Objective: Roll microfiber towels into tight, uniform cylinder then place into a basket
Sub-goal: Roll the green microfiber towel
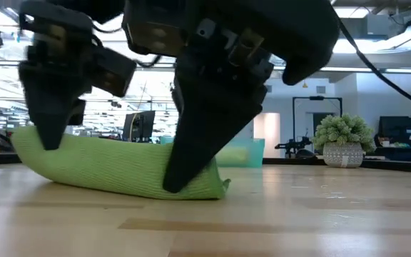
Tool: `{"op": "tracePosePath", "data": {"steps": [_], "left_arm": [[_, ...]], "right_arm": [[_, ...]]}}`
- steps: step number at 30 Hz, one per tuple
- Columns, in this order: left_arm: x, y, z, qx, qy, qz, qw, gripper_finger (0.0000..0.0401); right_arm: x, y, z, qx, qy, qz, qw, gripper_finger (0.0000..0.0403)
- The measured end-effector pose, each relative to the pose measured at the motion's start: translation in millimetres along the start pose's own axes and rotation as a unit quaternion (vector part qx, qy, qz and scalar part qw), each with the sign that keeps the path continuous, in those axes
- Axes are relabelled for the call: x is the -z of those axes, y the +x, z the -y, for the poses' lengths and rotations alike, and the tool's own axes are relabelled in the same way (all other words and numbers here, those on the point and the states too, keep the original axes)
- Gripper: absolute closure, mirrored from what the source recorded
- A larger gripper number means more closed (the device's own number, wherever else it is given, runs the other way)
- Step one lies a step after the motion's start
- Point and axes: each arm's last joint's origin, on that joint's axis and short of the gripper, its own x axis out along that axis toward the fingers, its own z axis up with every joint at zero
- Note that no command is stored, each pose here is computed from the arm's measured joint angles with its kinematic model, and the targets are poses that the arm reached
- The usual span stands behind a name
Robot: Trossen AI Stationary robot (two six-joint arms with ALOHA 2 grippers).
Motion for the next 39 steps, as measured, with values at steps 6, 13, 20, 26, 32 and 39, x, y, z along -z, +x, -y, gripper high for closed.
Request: {"op": "tracePosePath", "data": {"steps": [6,13,20,26,32,39], "left_arm": [[-18,-6,-20,0.006,-0.064,-0.011,0.998,0.0390],[-24,13,-25,-0.011,-0.078,-0.037,0.996,0.0390],[-29,36,-26,0.024,-0.053,-0.082,0.995,0.0390],[-32,32,-30,0.023,-0.069,-0.073,0.995,0.0390],[-33,32,-31,0.025,-0.081,-0.076,0.993,0.0390],[-33,32,-31,0.033,-0.093,-0.082,0.992,0.0390]], "right_arm": [[-4,0,1,-0.019,-0.007,0.015,1.000,0.0363],[-3,0,1,-0.019,-0.001,0.014,1.000,0.0351],[-2,0,1,-0.029,0.018,0.003,0.999,0.0348],[-2,0,1,-0.027,0.017,0.006,0.999,0.0343],[-3,0,2,-0.024,0.012,0.008,1.000,0.0292],[3,-12,6,-0.010,0.031,-0.029,0.999,0.0224]]}}
